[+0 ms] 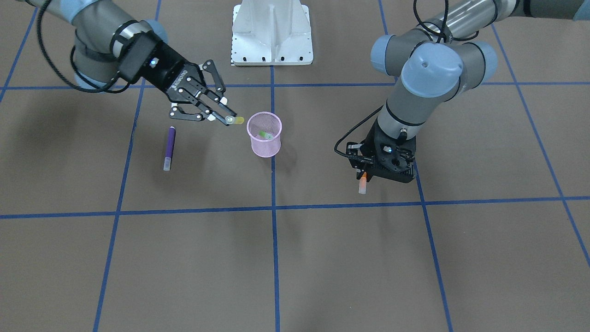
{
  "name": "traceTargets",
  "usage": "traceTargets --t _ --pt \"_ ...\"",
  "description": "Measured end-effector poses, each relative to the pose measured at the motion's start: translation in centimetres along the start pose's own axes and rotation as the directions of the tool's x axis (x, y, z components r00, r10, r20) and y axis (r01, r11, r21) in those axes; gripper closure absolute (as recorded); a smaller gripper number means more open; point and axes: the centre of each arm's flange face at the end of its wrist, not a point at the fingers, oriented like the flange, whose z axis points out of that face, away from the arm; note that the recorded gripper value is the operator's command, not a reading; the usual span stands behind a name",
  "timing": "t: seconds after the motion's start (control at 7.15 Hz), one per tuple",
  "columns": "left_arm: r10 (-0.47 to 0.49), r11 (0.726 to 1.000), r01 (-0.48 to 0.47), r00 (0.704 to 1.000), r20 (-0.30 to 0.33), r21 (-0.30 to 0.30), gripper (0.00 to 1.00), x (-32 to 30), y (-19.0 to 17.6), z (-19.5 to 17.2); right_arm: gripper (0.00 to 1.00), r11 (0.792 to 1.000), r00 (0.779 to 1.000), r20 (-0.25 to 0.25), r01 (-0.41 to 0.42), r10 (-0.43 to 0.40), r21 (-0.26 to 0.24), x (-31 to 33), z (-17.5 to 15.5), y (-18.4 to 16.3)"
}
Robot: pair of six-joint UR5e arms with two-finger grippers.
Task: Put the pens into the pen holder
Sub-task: 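Lower the yellow marker into the pink cup with the right gripper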
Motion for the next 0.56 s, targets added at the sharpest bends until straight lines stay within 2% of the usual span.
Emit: traceTargets --t 0.28,0.56 --pt "0.017 1.0 -0.017 1.0 0.017 0.02 1.0 -2.2 -0.4 -1.0 1.0 0.999 0.999 -0.035 0.034 -0.035 -0.031 -3.1 2.4 2.3" --pt "0.031 0.997 -0.032 0.999 0.017 0.07 1.0 -3.3 -1.0 -3.7 1.0 0.994 0.995 -0.052 0.082 -0.086 -0.066 -4.1 3.3 4.9"
